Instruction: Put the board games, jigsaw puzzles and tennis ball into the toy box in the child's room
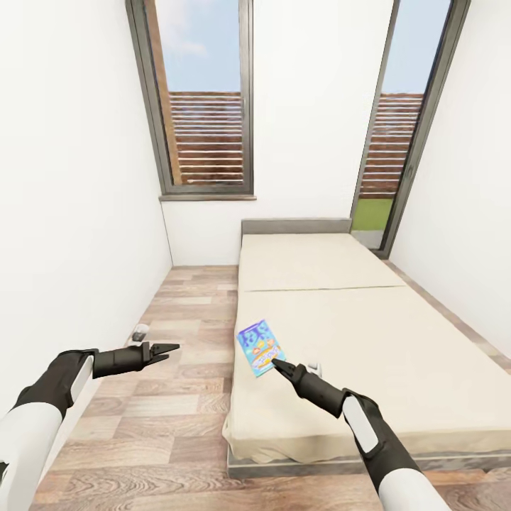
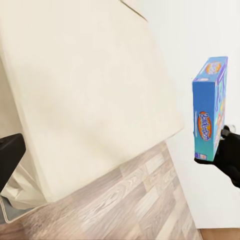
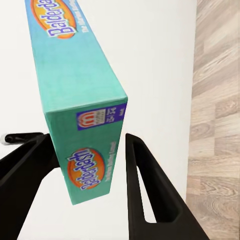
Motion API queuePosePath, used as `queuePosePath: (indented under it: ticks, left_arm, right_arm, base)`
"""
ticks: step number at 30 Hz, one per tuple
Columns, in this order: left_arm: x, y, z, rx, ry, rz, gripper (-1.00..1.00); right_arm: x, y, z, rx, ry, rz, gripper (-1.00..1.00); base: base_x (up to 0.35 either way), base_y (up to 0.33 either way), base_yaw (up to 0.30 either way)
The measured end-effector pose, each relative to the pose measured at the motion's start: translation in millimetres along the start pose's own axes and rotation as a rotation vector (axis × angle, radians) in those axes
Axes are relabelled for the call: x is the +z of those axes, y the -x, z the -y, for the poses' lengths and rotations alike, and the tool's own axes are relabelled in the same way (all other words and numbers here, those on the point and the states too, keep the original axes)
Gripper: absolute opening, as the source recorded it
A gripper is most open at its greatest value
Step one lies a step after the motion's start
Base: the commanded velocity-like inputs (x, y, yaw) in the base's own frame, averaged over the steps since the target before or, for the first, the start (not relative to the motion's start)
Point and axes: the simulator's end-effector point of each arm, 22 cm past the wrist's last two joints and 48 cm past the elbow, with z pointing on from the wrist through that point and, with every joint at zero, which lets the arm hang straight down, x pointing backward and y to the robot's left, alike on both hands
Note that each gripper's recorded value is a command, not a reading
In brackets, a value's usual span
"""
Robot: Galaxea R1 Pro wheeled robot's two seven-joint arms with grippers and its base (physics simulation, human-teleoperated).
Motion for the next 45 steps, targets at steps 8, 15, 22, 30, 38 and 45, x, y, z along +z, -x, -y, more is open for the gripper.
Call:
queuePosePath:
  ticks: [8,15,22,30,38,45]
  left_arm:
    - [-4.6,8,11,0.0,0.001,0.0,1.0]
    - [-8.0,15,21,0.0,0.0,-0.004,1.0]
    - [-11.2,21,30,0.0,-0.002,-0.004,1.0]
    - [-15.5,28,40,0.001,0.001,-0.005,1.0]
    - [-19.8,35,50,0.002,0.003,-0.007,1.0]
    - [-24.2,41,58,0.001,0.005,-0.007,1.0]
  right_arm:
    - [-16.1,21,-7,-0.014,-0.01,0.014,-1.0]
    - [-22.7,40,-64,-0.053,0.066,-0.038,-1.0]
    - [-44.4,56,-85,-0.117,0.065,-0.026,-1.0]
    - [-47.2,61,-96,-0.127,0.059,-0.023,-1.0]
    - [-49.1,67,-109,-0.129,0.06,-0.016,-1.0]
    - [-50.5,70,-120,-0.129,0.06,-0.016,-1.0]
  base:
    - [0.0,0.0,0.0]
    - [0.0,0.0,0.0]
    - [0.0,0.0,0.0]
    - [0.0,0.0,0.0]
    - [0.0,0.0,0.0]
    - [0.0,0.0,-0.001]
